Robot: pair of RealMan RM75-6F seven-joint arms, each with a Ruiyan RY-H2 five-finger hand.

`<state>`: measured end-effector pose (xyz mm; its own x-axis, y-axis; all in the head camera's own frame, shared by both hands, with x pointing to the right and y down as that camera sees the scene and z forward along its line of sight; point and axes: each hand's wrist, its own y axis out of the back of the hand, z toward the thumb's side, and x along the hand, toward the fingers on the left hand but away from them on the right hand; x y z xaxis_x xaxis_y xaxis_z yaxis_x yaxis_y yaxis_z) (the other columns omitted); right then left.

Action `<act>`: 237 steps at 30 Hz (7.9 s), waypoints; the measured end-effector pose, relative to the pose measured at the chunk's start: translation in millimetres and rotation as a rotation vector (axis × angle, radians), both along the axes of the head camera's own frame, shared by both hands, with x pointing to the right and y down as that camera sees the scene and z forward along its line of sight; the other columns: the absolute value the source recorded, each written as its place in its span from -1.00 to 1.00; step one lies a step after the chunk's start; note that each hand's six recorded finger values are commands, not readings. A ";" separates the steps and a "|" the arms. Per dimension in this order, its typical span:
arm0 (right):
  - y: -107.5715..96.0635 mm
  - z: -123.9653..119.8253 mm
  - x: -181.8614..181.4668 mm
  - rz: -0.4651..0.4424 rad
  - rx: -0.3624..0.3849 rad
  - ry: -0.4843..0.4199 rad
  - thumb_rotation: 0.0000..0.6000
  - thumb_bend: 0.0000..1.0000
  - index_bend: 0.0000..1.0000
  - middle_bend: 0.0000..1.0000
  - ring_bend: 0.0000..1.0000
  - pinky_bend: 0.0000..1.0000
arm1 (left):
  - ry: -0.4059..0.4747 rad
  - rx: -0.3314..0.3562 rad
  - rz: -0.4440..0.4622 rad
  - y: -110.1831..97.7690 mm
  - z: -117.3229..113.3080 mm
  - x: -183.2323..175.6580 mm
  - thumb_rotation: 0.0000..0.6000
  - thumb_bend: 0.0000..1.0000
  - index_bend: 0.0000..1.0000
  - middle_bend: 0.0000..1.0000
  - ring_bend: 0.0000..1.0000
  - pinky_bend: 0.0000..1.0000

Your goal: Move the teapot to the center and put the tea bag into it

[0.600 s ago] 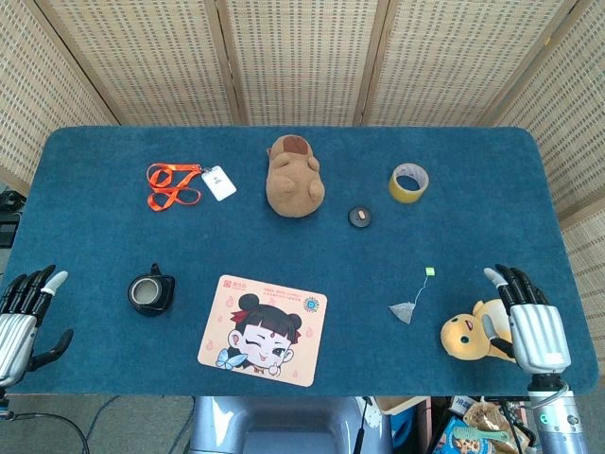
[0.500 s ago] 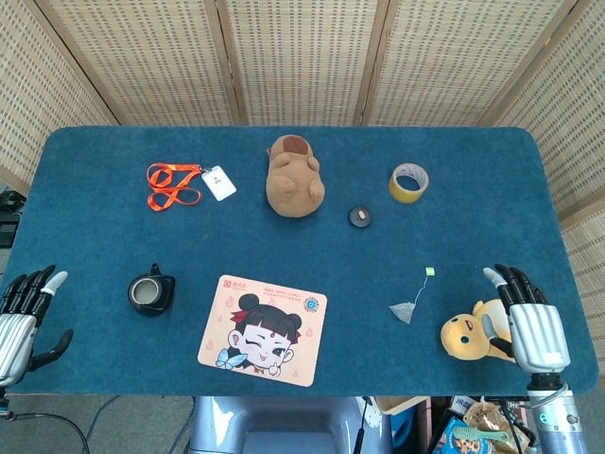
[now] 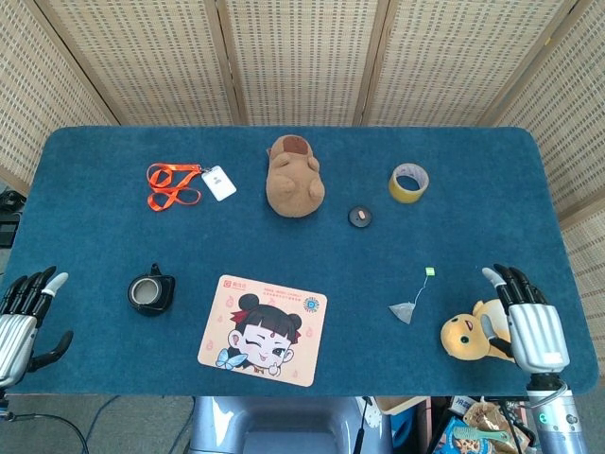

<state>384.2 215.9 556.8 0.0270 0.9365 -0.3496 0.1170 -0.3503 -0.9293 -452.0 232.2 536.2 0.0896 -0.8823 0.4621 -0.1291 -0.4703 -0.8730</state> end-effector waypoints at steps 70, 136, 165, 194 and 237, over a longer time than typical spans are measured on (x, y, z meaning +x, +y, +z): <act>4.8 2.1 16.2 0.047 -0.010 0.026 1.00 0.14 -0.64 -0.59 -0.71 -0.37 | -0.069 -0.300 0.142 -32.3 117.2 42.2 1.00 -0.33 -1.00 -1.00 -1.00 -1.00; 11.6 -4.4 32.0 0.092 -0.008 0.057 1.00 0.14 -0.64 -0.59 -0.71 -0.37 | -0.221 -0.152 0.196 -148.7 177.8 96.9 1.00 -0.42 -1.00 -1.00 -1.00 -1.00; 10.8 -4.6 29.9 0.082 0.002 0.037 1.00 0.14 -0.64 -0.59 -0.71 -0.37 | -0.084 -0.077 0.234 -123.7 112.4 110.4 1.00 -0.42 -0.73 -0.90 -1.00 -1.00; 8.7 -5.0 22.5 0.039 0.003 0.017 1.00 0.14 -0.64 -0.58 -0.71 -0.37 | 0.030 -0.155 0.221 -43.8 75.7 110.0 1.00 -0.42 -0.37 -0.44 -0.41 -1.00; 11.6 -2.6 27.6 0.037 -0.023 0.034 1.00 0.14 -0.64 -0.58 -0.71 -0.37 | 0.058 -0.260 0.180 -35.1 117.7 126.6 1.00 -0.43 -0.37 -0.44 -0.41 -1.00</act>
